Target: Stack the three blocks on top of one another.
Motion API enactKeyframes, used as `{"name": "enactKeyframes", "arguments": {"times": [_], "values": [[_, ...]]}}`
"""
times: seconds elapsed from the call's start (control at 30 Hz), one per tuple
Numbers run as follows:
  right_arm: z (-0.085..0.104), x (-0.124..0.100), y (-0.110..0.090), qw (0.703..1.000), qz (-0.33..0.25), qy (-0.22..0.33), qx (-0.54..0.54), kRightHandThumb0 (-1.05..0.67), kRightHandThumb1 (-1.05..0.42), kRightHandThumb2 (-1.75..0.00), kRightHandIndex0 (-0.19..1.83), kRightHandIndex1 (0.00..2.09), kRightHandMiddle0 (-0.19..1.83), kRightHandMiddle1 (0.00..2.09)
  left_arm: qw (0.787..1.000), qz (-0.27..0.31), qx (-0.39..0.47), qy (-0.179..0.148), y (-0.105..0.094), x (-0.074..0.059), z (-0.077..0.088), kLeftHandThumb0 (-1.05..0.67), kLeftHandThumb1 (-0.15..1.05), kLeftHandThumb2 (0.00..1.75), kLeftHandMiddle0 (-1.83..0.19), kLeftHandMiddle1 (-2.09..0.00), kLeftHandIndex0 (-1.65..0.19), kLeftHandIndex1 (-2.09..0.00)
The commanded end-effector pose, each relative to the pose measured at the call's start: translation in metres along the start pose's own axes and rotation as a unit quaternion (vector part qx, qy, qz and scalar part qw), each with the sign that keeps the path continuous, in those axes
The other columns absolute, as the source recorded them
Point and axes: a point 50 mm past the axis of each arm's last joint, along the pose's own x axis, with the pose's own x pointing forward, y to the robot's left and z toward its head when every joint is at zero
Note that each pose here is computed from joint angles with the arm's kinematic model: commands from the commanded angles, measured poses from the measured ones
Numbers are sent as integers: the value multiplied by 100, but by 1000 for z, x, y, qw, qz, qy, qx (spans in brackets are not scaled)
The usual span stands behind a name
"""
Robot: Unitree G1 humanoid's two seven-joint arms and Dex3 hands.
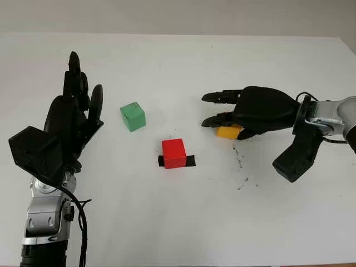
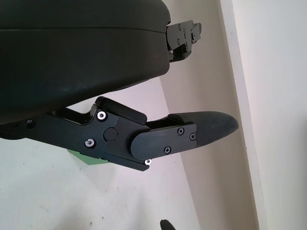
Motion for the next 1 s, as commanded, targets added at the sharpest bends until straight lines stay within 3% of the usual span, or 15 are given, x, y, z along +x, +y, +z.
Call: {"name": "enactKeyframes", "arguments": {"times": [0.0, 0.03, 0.13, 0.23, 0.53, 0.7, 0.87, 0.97], "values": [[-3, 2, -6, 1000, -19, 1, -13, -25, -97, -7, 30, 10, 72, 24, 1000, 2, 0, 1, 1, -4, 0, -67, 105, 59, 17, -6, 19, -3], [-4, 2, -6, 1000, -25, 1, -16, -26, -97, -6, 33, 9, 72, 34, 1000, 1, 0, 1, 1, -4, 0, -67, 105, 59, 18, -5, 19, -3], [-5, 3, -10, 998, -46, -3, -32, -28, -93, -5, 41, 9, 57, 97, 1000, -1, -1, 4, 1, -5, -1, -66, 105, 60, 18, -5, 19, -2], [-7, 3, -11, 997, -53, -5, -47, -29, -92, -5, 43, 8, 51, 119, 1000, -2, 1, 4, 1, -6, -1, -67, 105, 59, 18, -5, 19, -1], [-17, 1, -22, 994, -72, 3, -81, -31, -89, -5, 46, 8, 50, 122, 1000, -8, -3, 4, 0, -6, -2, -67, 105, 59, 19, -5, 19, 0], [-23, 1, -33, 990, -104, 23, -90, -32, -84, -5, 55, 9, 65, 100, 1000, -10, -5, 3, -2, -6, -2, -66, 105, 58, 19, -5, 19, 0], [-28, 5, -50, 983, -155, 77, 60, -34, -82, -6, 53, 5, 78, 79, 1000, -8, -8, 6, -2, -7, -3, -66, 105, 58, 19, -5, 19, 0], [-30, 12, -63, 962, -186, 90, 176, -30, -83, -5, 49, 4, 68, 102, 1000, -9, -3, 5, -2, -7, -2, -65, 105, 59, 19, -4, 19, 0]]}}
